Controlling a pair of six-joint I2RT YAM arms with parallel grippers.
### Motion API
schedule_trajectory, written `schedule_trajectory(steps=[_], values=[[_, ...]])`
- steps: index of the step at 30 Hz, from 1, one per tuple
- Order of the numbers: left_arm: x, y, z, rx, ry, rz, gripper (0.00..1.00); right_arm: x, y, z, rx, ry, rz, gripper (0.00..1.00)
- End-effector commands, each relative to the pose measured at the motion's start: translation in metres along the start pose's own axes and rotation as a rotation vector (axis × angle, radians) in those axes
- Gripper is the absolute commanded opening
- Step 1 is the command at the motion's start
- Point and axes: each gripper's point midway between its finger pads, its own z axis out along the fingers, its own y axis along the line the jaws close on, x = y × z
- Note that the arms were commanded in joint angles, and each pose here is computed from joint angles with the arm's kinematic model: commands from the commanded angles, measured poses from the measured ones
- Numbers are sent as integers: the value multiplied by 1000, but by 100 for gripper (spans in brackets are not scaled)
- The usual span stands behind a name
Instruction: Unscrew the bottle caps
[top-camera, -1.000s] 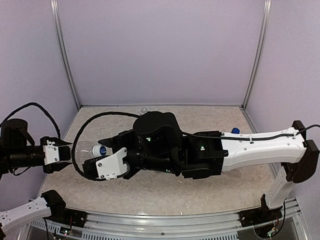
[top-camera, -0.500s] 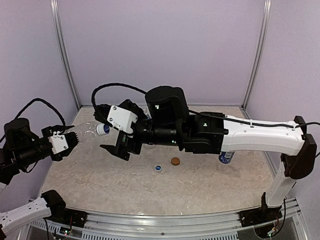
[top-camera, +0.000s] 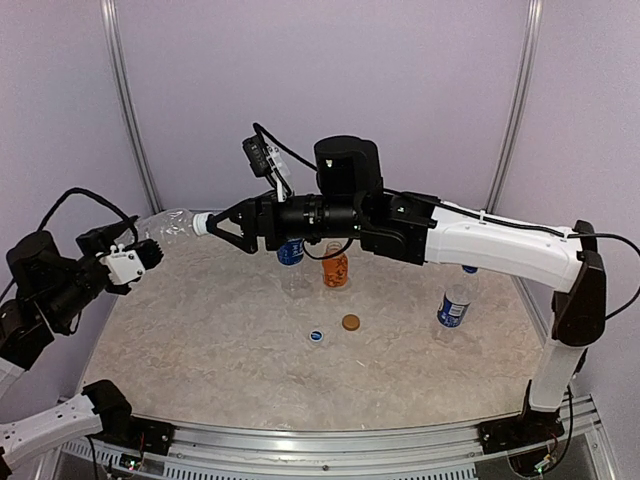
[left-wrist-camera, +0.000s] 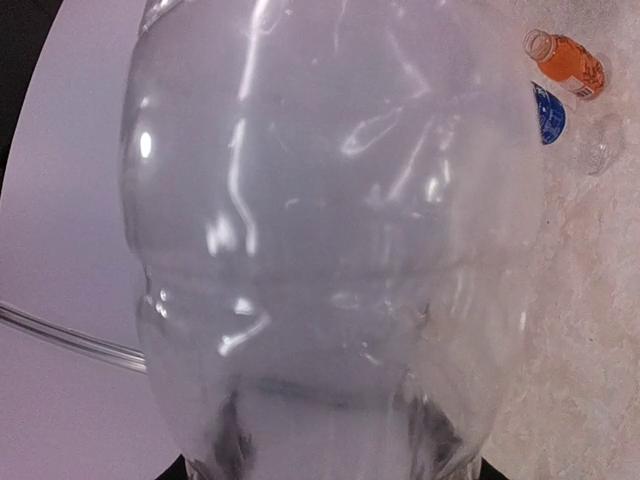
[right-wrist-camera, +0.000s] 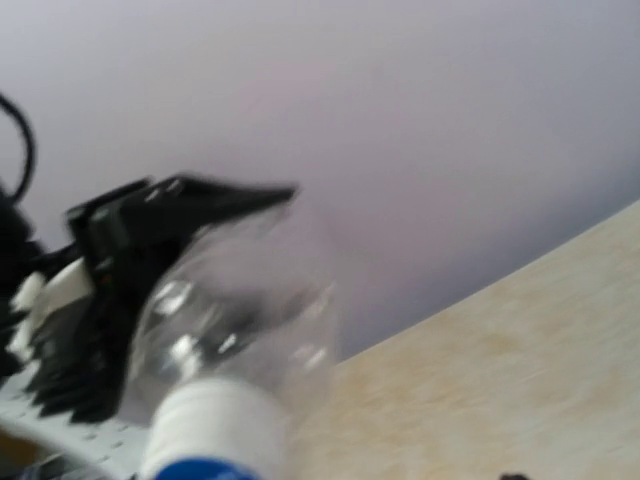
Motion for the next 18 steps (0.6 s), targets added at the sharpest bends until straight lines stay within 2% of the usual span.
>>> schedule_trajectory(steps=[1,7,9,14,18], values=[[-1,4,3,-27,-1,12,36,3,22,11,-130,16,79,70],[1,-2,2,-8,2,13,36,4,25,14,-154,13,73,66],[1,-3,2,-7,1,15,37,1,27,16,-161,9,66,59],[0,-5,3,3,-1,18,37,0,21,23,-131,12,49,36],[0,-4,2,3,-4,9,37,8,18,28,-126,51,51,2]])
